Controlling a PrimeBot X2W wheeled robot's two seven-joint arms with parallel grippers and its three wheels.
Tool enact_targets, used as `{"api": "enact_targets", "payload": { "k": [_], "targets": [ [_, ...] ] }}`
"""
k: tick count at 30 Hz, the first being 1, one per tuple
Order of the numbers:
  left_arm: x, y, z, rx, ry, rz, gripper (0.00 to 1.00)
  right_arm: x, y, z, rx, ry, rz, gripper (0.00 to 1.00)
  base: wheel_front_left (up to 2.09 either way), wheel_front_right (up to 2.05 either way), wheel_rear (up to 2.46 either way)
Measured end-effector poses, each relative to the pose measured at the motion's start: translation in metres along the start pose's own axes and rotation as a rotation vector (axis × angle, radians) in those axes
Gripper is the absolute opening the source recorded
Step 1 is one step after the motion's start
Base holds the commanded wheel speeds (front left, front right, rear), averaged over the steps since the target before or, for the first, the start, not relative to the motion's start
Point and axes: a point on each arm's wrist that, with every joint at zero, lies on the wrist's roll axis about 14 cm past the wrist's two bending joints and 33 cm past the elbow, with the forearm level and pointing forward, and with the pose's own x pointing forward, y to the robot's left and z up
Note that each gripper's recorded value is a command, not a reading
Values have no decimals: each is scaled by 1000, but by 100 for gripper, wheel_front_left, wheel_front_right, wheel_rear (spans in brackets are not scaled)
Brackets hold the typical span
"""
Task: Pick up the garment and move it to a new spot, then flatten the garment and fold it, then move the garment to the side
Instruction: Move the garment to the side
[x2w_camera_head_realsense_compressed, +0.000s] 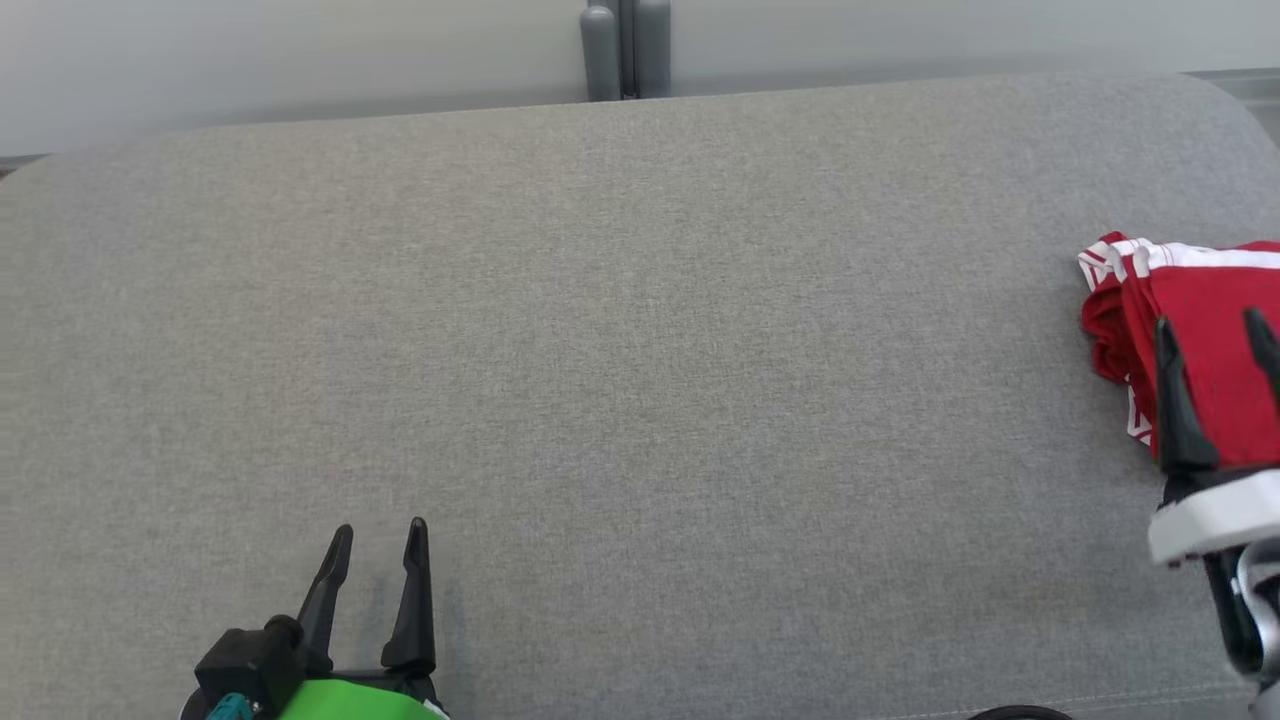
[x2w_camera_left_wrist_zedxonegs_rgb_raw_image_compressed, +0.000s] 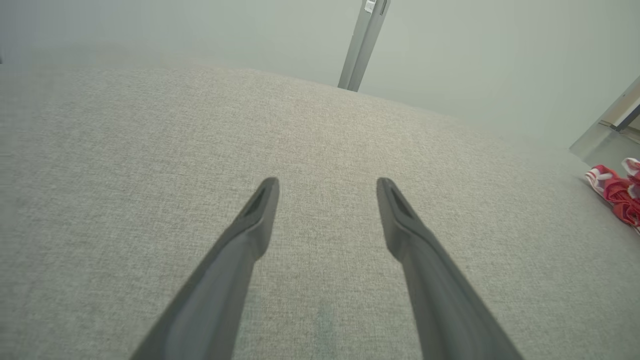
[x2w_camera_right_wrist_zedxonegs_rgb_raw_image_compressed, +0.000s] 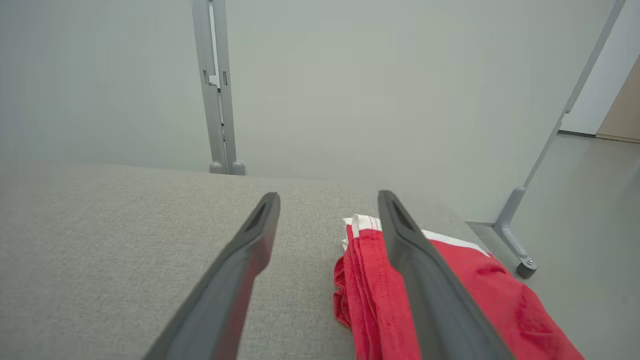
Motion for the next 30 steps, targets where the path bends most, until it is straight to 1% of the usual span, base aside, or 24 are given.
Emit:
{"api": "enact_targets", "payload": {
  "k": [2, 6, 11, 13, 15, 18, 24, 30],
  "targets": [
    [-4, 4, 4, 12, -12, 14, 100, -9, 10, -9, 18, 19, 3, 100, 0, 0, 0],
    [-11, 15, 12, 31, -36, 47, 100, -23, 41, -20, 39, 50, 56, 100, 0, 0, 0],
    [-21, 26, 19, 48, -55, 78, 100, -44, 86, -30, 21, 87, 163, 100, 0, 0, 0],
    [-23, 31, 22, 50, -65, 92, 100, -47, 93, -27, 0, 79, 174, 100, 0, 0, 0],
    [-26, 35, 23, 53, -69, 104, 100, -48, 95, -22, -16, 61, 166, 100, 0, 0, 0],
    [-32, 38, 22, 54, -68, 117, 100, -54, 96, -18, -13, 50, 139, 100, 0, 0, 0],
    [-36, 38, 24, 52, -78, 119, 100, -60, 83, -5, -16, 11, 70, 100, 0, 0, 0],
    [-35, 34, 27, 52, -87, 107, 100, -65, 77, -2, -19, 4, 46, 100, 0, 0, 0]
  ]
}}
